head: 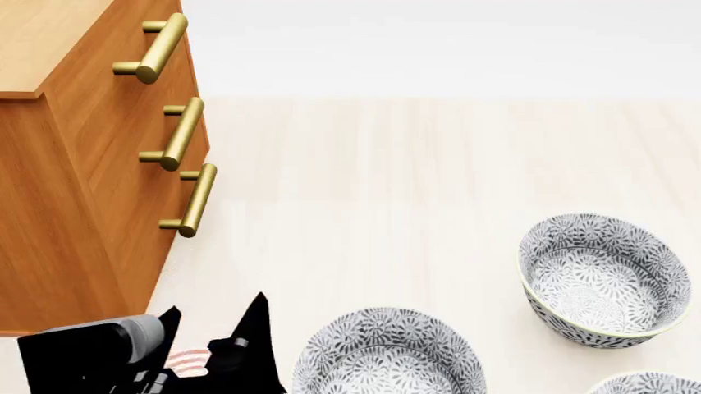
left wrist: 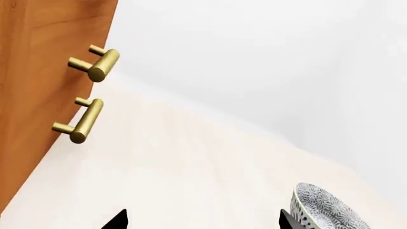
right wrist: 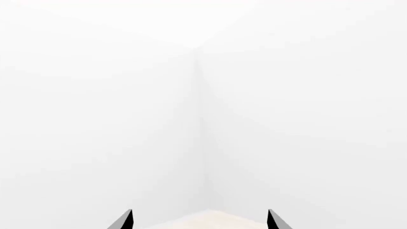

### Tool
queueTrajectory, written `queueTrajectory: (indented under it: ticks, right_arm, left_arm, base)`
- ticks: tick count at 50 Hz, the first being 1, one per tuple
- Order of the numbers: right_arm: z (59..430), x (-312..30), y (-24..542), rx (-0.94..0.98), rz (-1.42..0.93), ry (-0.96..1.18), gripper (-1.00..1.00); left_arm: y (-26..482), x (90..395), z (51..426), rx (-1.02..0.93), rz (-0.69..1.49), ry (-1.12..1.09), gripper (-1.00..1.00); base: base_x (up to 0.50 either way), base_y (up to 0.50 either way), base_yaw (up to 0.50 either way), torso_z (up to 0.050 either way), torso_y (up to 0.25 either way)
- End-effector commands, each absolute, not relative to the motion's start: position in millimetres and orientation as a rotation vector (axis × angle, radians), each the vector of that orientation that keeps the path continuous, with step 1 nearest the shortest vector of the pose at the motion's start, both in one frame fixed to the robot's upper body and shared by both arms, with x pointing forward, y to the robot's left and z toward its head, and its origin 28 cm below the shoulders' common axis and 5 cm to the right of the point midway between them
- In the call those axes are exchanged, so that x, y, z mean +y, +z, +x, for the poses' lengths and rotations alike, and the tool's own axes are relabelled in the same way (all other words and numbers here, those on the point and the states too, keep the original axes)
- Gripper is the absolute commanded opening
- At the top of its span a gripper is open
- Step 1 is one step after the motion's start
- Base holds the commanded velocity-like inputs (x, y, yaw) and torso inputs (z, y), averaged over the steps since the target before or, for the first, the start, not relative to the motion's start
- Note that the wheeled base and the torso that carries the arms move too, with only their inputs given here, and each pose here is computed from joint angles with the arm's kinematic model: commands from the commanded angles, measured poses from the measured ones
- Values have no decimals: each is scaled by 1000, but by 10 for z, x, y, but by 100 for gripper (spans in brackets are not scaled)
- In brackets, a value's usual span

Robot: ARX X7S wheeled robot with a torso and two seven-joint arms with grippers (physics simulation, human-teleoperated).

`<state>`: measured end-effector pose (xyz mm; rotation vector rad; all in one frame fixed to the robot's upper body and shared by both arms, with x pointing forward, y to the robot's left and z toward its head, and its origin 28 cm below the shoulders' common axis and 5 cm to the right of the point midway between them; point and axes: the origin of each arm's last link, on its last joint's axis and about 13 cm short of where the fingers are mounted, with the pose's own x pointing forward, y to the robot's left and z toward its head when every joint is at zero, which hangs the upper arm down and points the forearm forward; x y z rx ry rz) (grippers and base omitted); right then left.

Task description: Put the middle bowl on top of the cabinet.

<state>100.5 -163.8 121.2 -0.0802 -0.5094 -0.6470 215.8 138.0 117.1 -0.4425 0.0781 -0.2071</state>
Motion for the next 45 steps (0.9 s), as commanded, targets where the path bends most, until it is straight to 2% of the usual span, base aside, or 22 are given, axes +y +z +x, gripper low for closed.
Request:
queueTrajectory:
  ticks: [1,24,45]
  right_arm:
    - [988,-1644,1220,-515,-80,-645,100]
    - [956,-1682,1225,-518,-89,-637,100]
    - [942,-1716,1220,-525,-93,-635,100]
  left_arm:
    - [1005,1251,2145,170,-471,-253,100]
    - [903,1092,2080,255,-528,-287,100]
    - [898,944,2198,445,-696,-277,100]
  base:
    - [0,0,0,0,0]
    - [0,0,0,0,0]
    - [0,0,0,0,0]
